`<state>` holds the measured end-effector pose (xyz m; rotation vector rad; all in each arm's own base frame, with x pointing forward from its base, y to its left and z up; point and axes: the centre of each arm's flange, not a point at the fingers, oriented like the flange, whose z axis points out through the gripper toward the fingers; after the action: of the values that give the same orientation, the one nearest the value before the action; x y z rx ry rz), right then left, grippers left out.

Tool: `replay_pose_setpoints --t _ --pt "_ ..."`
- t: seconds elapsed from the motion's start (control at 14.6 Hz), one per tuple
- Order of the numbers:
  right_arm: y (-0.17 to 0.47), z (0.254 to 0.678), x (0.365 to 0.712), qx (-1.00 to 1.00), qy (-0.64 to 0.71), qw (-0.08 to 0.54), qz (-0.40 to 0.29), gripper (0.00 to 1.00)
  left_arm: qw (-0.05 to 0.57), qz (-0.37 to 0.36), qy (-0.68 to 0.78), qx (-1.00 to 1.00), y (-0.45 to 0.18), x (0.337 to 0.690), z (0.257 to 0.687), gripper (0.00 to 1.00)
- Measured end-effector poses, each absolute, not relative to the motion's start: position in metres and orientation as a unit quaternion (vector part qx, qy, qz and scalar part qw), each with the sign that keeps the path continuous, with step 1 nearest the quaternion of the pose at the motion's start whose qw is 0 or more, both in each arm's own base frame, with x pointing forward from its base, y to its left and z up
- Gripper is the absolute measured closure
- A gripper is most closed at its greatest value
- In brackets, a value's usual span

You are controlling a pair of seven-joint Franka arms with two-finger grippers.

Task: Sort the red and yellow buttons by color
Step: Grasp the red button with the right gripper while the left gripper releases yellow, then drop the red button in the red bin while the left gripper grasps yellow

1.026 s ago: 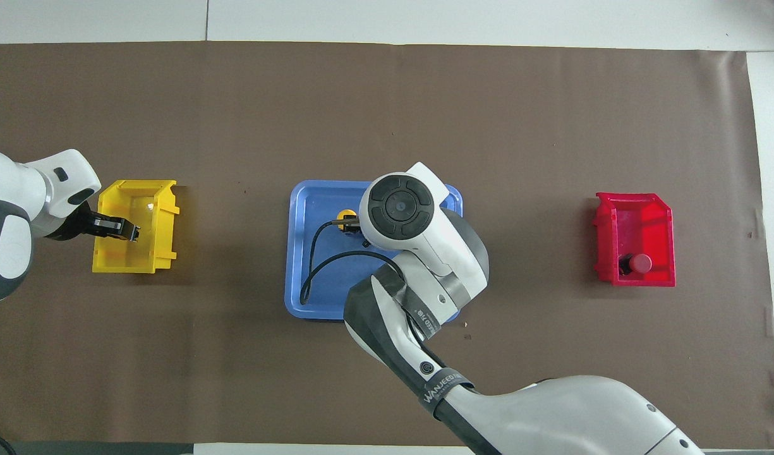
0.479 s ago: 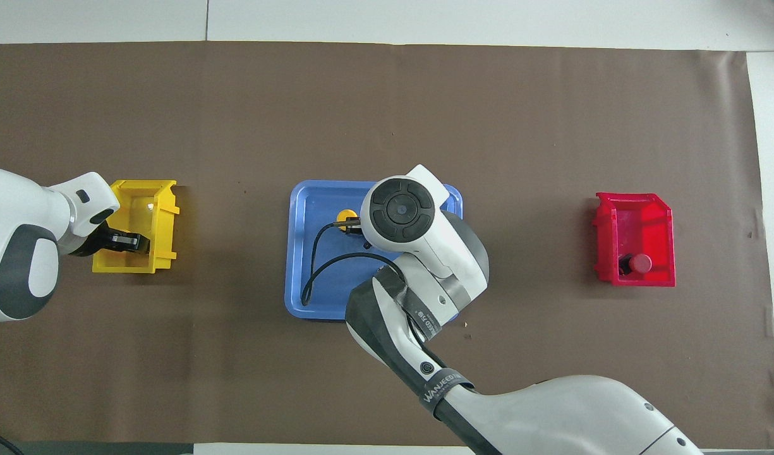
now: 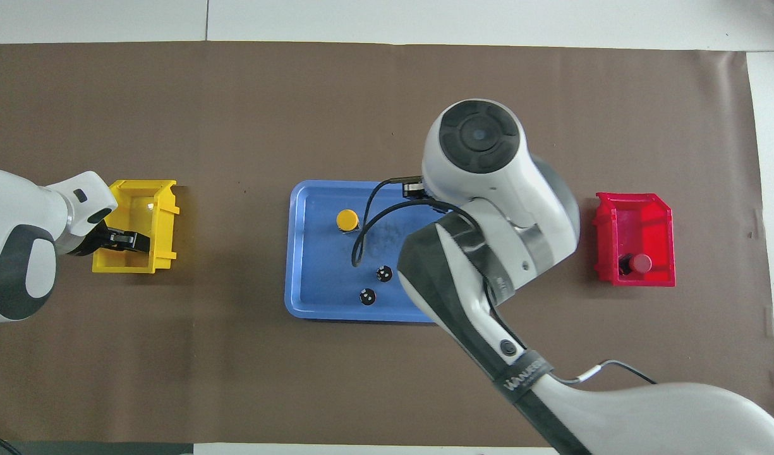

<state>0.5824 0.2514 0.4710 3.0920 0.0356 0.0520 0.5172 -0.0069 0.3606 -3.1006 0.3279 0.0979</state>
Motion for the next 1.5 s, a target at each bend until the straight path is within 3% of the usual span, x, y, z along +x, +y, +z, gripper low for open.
replay_pose_setpoints --t 0.21,0.34,0.48,0.62,0.75,0.96,1.23,1.5 --pt "0.115 0.506 0.573 0.998 0.057 0.028 -0.003 0.59 0.012 0.039 0.103 -0.994 -0.007 0.526 0.390 0.24" --pt "0.040 0.495 0.559 0.996 0.085 0.017 -0.015 0.59 0.013 0.038 0.104 -0.994 -0.010 0.538 0.442 0.19" --pt "-0.011 0.473 0.551 0.994 0.107 0.009 -0.008 0.59 0.014 0.019 0.096 -0.995 -0.038 0.548 0.499 0.00" --pt "-0.038 0.449 0.542 0.993 0.119 0.009 -0.001 0.59 0.009 -0.009 0.042 -0.999 -0.114 0.545 0.526 0.00" --pt "-0.041 0.434 0.535 0.992 0.126 0.010 0.005 0.59 0.003 -0.016 0.018 -1.000 -0.217 0.519 0.515 0.00" --pt "-0.047 0.429 0.531 0.990 0.139 0.013 0.018 0.59 -0.024 -0.040 -0.001 -0.999 -0.324 0.499 0.462 0.00" --pt "-0.053 0.410 0.527 0.989 0.141 0.017 0.033 0.59 -0.032 -0.032 -0.012 -0.999 -0.361 0.513 0.385 0.00" --pt "-0.051 0.391 0.520 0.989 0.142 0.016 0.032 0.59 -0.037 -0.030 -0.020 -0.999 -0.385 0.509 0.361 0.00"
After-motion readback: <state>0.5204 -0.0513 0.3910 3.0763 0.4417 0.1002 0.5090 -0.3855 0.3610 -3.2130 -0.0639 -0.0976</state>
